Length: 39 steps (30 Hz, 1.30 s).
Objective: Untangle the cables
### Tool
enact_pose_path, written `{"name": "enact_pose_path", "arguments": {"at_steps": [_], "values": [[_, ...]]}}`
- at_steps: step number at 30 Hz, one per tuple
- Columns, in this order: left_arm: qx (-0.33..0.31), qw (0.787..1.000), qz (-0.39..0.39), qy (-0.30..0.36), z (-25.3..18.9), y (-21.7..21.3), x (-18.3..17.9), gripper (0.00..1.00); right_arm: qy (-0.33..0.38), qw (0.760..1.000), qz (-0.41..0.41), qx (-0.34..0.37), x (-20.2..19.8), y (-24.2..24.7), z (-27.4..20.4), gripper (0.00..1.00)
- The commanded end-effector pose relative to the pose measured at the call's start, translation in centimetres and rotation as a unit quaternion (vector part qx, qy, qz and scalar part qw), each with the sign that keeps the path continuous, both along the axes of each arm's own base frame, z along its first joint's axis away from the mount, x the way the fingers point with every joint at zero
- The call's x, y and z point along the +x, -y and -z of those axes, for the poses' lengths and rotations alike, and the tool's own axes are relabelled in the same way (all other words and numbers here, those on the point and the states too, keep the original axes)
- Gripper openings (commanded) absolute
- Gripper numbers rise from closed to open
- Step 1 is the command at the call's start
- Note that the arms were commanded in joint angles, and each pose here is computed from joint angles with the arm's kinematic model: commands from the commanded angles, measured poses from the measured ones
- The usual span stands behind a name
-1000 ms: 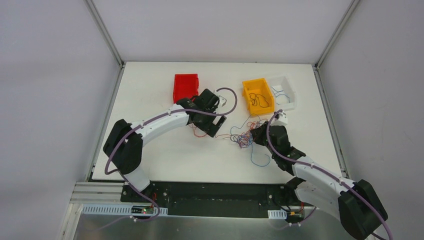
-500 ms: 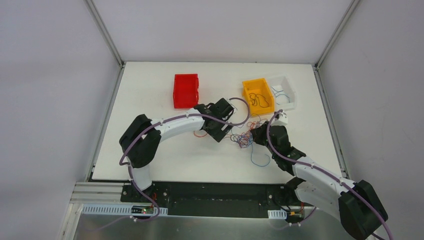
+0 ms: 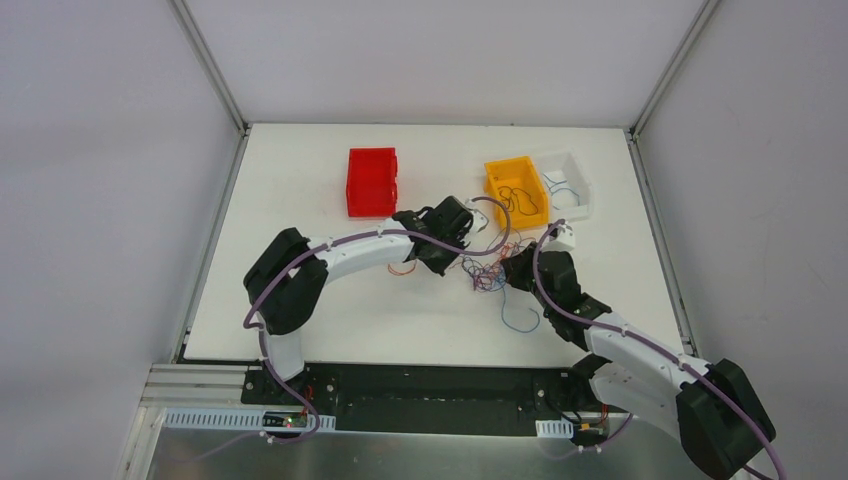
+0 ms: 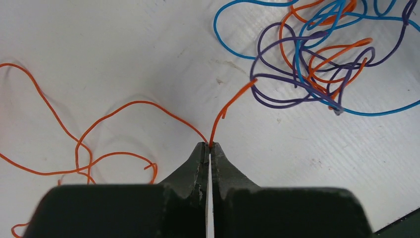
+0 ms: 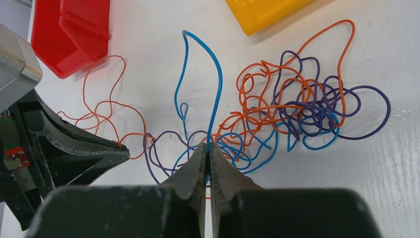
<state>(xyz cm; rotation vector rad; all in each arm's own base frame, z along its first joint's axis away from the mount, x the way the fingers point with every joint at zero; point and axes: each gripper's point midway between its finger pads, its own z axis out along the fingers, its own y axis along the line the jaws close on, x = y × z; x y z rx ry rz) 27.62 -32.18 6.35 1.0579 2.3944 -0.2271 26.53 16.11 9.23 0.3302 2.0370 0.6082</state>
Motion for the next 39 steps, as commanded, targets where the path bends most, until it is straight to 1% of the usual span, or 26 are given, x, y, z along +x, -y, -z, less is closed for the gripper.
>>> {"name": "enact_pose_path", "arguments": {"at_steps": [1,3,4,5,6,7,8,9,10,12,17,20,22,26,28,30,31,32,33,34,35,36,39], "values": [[-0.016,1.000,0.004,0.013,-1.0,0.2,-0.2,0.00,0.018,1.000,-0.008,0.005,0.7,-0.6,-1.4,0.05],[-0.004,0.999,-0.026,0.034,-1.5,-1.1,0.4,0.00,0.016,1.000,-0.023,0.006,0.6,-1.1,-1.3,0.10],[-0.008,0.999,-0.034,0.040,-2.1,-1.6,0.5,0.00,0.015,0.999,-0.034,0.007,0.5,-1.6,-1.3,0.15],[-0.012,0.998,-0.038,0.040,-2.3,-1.9,0.4,0.00,0.013,0.999,-0.050,0.010,0.4,-2.2,-1.3,0.24],[-0.019,0.998,-0.039,0.041,-2.8,-2.0,0.2,0.00,0.010,0.998,-0.068,0.013,0.3,-2.8,-1.3,0.38],[-0.024,0.998,-0.039,0.040,-3.0,-2.1,0.1,0.00,0.007,0.997,-0.081,0.017,0.2,-3.4,-1.2,0.49],[-0.027,0.998,-0.040,0.041,-3.3,-2.1,0.1,0.00,0.002,0.995,-0.095,0.019,0.0,-4.0,-1.1,0.59],[-0.032,0.998,-0.042,0.041,-3.5,-2.1,0.0,0.00,0.000,0.994,-0.105,0.019,-0.1,-4.4,-1.1,0.66],[-0.039,0.997,-0.045,0.039,-3.8,-2.2,-0.1,0.00,-0.005,0.993,-0.114,0.018,-0.2,-4.7,-0.9,0.70],[-0.055,0.997,-0.051,0.030,-4.3,-2.1,-0.4,0.00,-0.011,0.992,-0.129,0.014,-0.4,-5.4,-0.6,0.74],[-0.085,0.994,-0.068,0.018,-5.4,-2.4,-0.4,0.00,-0.037,0.990,-0.137,-0.001,-0.3,-6.2,0.6,0.75],[-0.093,0.993,-0.078,0.013,-5.6,-2.8,-0.3,0.00,-0.075,0.991,-0.103,-0.027,0.4,-5.5,2.2,0.75],[-0.099,0.991,-0.090,0.013,-5.9,-3.2,0.0,0.00,-0.102,0.991,-0.066,-0.046,0.9,-4.4,3.2,0.73],[-0.111,0.984,-0.140,0.020,-6.6,-5.1,1.0,0.00,-0.155,0.984,0.018,-0.083,1.8,-1.6,5.1,0.67],[-0.122,0.979,-0.160,0.017,-7.0,-6.1,1.3,0.00,-0.184,0.979,0.037,-0.085,1.9,-0.8,6.2,0.65],[-0.127,0.976,-0.176,0.019,-7.2,-7.1,1.6,0.00,-0.202,0.975,0.050,-0.074,2.0,-0.4,6.9,0.62],[-0.128,0.974,-0.187,0.021,-7.3,-7.7,1.8,0.00,-0.213,0.973,0.057,-0.068,2.0,-0.2,7.3,0.60],[-0.129,0.971,-0.199,0.024,-7.4,-8.2,2.0,0.00,-0.222,0.971,0.064,-0.066,2.0,0.2,7.6,0.55],[-0.129,0.967,-0.216,0.026,-7.3,-9.0,2.2,0.00,-0.227,0.969,0.073,-0.067,2.1,0.5,7.9,0.48],[-0.130,0.962,-0.237,0.030,-7.4,-9.8,2.5,0.00,-0.232,0.966,0.090,-0.074,2.1,1.3,8.0,0.28],[-0.130,0.956,-0.260,0.031,-7.3,-10.8,2.8,0.00,-0.235,0.962,0.108,-0.083,2.1,2.0,8.1,0.12],[-0.132,0.949,-0.284,0.032,-7.2,-11.9,3.0,0.00,-0.235,0.960,0.121,-0.090,2.0,2.6,8.0,0.07],[-0.126,0.930,-0.344,0.039,-6.7,-14.8,3.4,0.00,-0.226,0.958,0.148,-0.097,2.0,3.7,7.5,0.05]]}}
